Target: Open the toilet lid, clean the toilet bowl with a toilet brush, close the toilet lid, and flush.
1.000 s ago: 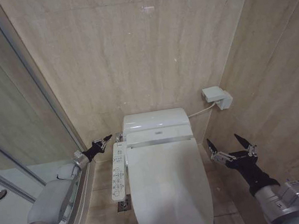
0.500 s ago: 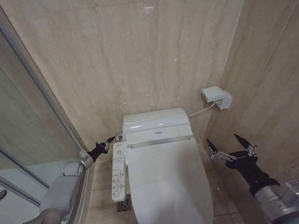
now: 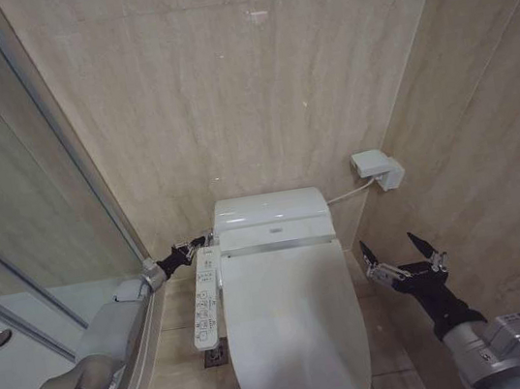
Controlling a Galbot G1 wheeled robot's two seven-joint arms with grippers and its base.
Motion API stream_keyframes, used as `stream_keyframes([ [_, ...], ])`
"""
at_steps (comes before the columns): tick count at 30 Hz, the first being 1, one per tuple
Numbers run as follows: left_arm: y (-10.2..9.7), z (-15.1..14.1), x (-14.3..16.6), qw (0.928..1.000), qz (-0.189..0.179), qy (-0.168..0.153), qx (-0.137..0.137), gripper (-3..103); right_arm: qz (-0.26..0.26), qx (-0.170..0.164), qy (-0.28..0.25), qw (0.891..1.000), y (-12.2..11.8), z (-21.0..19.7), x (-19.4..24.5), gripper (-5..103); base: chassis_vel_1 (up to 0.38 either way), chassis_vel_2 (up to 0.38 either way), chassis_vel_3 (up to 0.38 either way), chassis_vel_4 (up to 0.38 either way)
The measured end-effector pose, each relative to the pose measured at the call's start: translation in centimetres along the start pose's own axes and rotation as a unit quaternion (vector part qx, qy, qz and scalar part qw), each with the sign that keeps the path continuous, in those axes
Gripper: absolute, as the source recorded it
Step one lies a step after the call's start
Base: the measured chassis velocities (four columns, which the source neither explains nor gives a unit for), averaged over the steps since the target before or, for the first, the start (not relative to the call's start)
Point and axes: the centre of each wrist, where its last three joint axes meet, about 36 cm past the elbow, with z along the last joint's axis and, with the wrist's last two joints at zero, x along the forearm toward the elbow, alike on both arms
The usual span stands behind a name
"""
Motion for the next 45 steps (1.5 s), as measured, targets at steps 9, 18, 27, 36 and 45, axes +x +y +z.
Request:
stream_keyframes([
  [9, -0.9, 0.7, 0.0, 0.9999, 0.005, 0.008, 0.006, 0, 0.0, 0.0, 0.0, 1.0, 0.0, 0.0, 0.0, 100, 0.0, 0.0, 0.0, 0.0],
  [18, -1.0, 1.1, 0.1, 0.9997, 0.003, 0.021, 0.015, 0, 0.0, 0.0, 0.0, 1.0, 0.0, 0.0, 0.0, 100, 0.0, 0.0, 0.0, 0.0],
  [27, -1.5, 1.9, 0.2, 0.9992, -0.011, 0.023, 0.031, 0, 0.0, 0.0, 0.0, 1.0, 0.0, 0.0, 0.0, 100, 0.0, 0.0, 0.0, 0.0],
  [36, -1.9, 1.8, 0.2, 0.9974, -0.057, -0.008, 0.043, 0, 0.0, 0.0, 0.0, 1.0, 0.0, 0.0, 0.0, 100, 0.0, 0.0, 0.0, 0.0],
  [45, -4.3, -4.4, -0.1, 0.9611, -0.23, -0.132, 0.078, 0, 0.0, 0.0, 0.0, 1.0, 0.0, 0.0, 0.0, 100, 0.0, 0.0, 0.0, 0.0],
])
